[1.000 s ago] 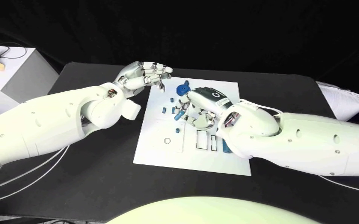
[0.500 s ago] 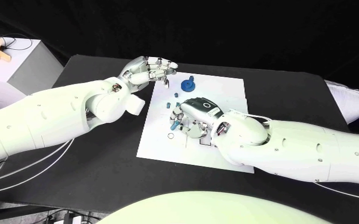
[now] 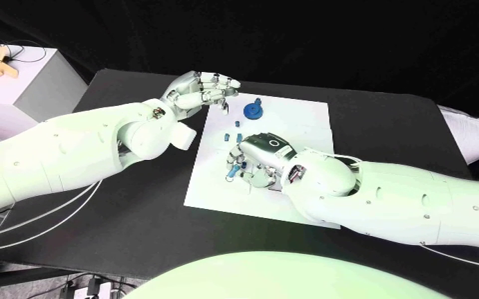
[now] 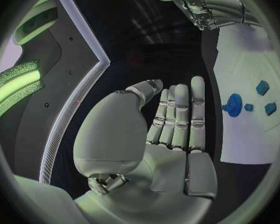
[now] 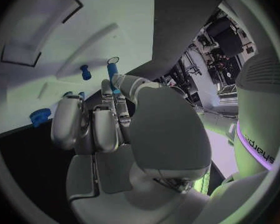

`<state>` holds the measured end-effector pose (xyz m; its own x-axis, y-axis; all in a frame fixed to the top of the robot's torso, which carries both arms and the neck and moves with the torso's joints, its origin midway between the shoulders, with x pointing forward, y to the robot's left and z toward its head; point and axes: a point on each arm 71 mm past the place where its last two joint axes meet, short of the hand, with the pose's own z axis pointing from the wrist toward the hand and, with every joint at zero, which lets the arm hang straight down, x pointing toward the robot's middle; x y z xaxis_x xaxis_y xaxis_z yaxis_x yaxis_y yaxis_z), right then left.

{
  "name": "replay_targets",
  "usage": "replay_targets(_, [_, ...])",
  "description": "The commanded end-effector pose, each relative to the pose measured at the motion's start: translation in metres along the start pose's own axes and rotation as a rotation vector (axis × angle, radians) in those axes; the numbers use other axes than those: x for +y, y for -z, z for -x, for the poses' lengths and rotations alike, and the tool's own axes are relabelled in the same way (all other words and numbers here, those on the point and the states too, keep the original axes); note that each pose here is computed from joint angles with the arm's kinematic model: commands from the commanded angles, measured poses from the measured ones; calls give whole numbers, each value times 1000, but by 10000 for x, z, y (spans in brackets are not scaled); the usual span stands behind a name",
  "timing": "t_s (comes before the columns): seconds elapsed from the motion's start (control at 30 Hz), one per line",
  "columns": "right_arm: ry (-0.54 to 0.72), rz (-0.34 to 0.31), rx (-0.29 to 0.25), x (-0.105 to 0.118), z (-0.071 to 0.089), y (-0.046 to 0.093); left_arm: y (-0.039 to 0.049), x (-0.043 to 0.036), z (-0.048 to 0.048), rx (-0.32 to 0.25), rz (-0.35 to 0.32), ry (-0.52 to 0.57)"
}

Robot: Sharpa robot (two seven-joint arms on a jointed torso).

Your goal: Assemble the parts on the task board

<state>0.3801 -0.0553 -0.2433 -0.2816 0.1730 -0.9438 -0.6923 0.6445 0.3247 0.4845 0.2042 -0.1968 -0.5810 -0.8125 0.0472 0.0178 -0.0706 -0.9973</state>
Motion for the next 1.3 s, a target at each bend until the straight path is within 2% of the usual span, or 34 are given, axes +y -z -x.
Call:
replay_targets(0.03, [21,10,20,22,-29,0,-6,-6,-24,17,-6,14])
replay_targets(0.97, [42,-18,61,-3,-145,-75,-2,-4,-16,15,-4,13])
replay_targets(1.3, [21,0,64,33,-159,-79,-3,-3,-14,15,-4,13])
